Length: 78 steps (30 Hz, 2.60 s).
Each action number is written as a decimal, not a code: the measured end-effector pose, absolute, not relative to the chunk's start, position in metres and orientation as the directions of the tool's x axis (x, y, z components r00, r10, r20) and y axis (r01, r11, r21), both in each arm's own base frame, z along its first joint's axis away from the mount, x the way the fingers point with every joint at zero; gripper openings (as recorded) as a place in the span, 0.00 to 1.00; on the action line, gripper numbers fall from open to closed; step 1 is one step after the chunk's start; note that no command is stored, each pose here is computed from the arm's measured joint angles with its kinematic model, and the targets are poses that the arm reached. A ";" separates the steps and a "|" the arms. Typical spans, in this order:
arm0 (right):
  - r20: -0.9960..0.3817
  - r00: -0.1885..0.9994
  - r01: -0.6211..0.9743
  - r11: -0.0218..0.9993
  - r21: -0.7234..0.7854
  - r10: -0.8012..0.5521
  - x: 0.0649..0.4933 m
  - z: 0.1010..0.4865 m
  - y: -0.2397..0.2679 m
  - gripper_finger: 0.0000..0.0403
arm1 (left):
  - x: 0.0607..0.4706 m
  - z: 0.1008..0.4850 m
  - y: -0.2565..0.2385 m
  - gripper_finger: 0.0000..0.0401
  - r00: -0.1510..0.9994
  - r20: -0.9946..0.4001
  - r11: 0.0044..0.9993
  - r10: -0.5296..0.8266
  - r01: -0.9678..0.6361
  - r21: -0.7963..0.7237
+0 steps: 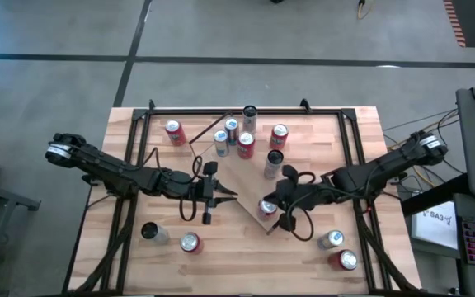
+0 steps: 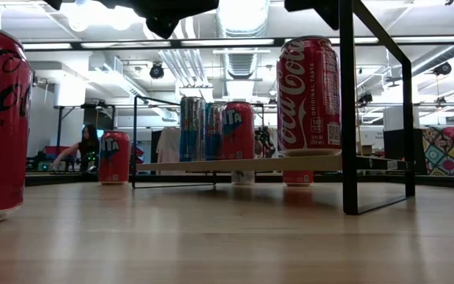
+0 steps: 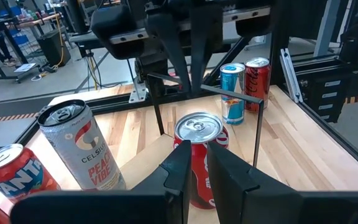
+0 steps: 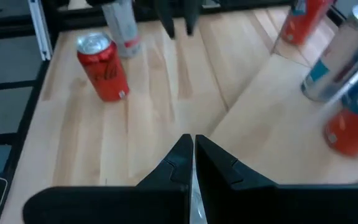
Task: Place canned beverage on shelf
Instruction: Put the red soda can on the shelf
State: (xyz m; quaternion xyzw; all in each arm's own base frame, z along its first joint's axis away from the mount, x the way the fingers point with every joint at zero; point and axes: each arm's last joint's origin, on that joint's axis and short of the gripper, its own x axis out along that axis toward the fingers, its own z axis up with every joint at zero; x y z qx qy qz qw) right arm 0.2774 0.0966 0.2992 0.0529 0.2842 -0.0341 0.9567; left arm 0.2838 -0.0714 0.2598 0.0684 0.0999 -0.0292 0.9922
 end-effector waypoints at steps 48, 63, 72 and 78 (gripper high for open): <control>-0.669 0.737 0.135 0.991 -0.003 -0.102 0.286 0.269 0.099 0.02 | 0.284 0.259 -0.071 0.09 0.977 -0.211 0.989 -0.044 0.073 0.132; -0.670 0.735 0.160 0.987 0.022 -0.104 0.286 0.268 0.099 0.02 | 0.284 0.259 -0.071 0.09 0.977 -0.211 0.989 -0.044 0.073 0.132; -0.679 0.726 0.184 0.982 0.032 -0.114 0.285 0.267 0.098 0.02 | 0.284 0.259 -0.071 0.09 0.977 -0.211 0.989 -0.044 0.073 0.132; -0.677 0.724 0.198 0.980 0.020 -0.133 0.285 0.267 0.097 0.02 | 0.284 0.259 -0.071 0.09 0.977 -0.211 0.989 -0.044 0.073 0.132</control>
